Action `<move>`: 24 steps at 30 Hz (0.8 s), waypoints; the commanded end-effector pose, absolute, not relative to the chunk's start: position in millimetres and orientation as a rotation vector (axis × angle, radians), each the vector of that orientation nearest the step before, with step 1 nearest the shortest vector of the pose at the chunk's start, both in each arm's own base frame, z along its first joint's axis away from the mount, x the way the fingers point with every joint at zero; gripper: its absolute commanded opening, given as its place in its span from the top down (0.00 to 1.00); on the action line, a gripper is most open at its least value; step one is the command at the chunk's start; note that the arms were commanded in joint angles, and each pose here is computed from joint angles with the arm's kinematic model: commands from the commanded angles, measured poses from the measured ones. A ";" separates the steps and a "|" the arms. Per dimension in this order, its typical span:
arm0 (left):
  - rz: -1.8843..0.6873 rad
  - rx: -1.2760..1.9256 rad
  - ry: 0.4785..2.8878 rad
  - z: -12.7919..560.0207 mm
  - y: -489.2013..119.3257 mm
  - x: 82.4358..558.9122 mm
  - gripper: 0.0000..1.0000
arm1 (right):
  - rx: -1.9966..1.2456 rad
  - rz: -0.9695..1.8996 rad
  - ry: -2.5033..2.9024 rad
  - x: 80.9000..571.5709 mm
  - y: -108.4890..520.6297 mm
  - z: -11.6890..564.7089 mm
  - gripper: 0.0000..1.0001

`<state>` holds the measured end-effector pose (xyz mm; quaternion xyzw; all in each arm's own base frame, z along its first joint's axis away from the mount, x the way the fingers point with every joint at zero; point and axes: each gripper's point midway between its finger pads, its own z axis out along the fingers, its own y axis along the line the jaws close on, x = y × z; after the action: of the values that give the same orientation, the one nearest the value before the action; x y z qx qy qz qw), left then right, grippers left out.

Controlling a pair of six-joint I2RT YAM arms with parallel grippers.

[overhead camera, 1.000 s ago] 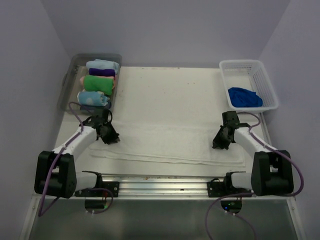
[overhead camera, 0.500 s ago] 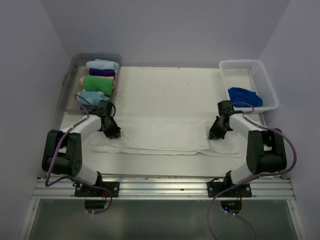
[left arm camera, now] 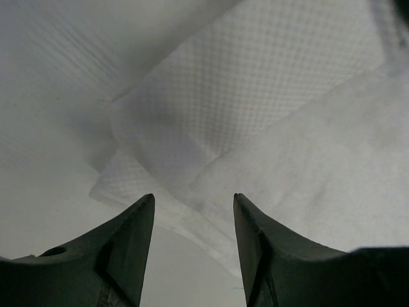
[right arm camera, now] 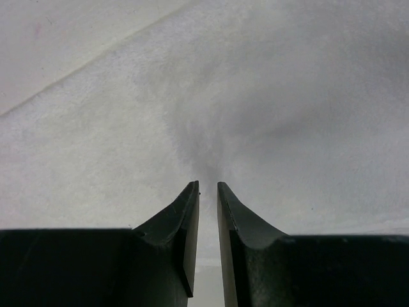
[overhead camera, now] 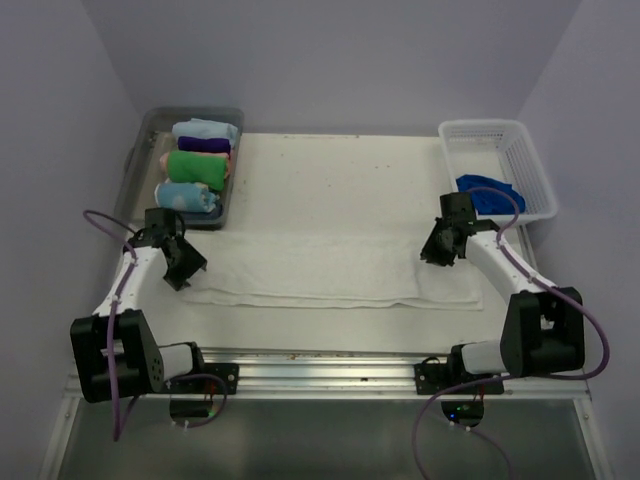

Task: Roll the towels
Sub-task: Fold the towel

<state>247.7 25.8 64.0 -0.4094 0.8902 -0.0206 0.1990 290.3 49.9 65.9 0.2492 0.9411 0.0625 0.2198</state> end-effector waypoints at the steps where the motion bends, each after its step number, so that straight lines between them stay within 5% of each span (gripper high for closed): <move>1: -0.089 -1.222 2.577 38.3 14.7 224.2 0.44 | 0.636 0.122 2.601 287.5 43.8 74.7 0.78; 18: -0.054 -1.254 2.536 20.4 21.5 233.5 0.62 | 0.630 0.071 2.606 275.8 36.2 74.4 0.77; 23: -0.062 -1.241 2.523 28.9 22.0 236.9 0.83 | 0.637 0.054 2.597 273.5 33.3 77.7 0.77; 24: -0.061 -1.236 2.515 32.5 22.9 238.8 0.93 | 0.639 0.052 2.596 273.2 33.1 77.9 0.77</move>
<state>224.0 16.7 20.0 -0.4307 0.8921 -0.0198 0.1350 275.9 37.3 69.6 0.2336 0.9470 0.0291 0.2186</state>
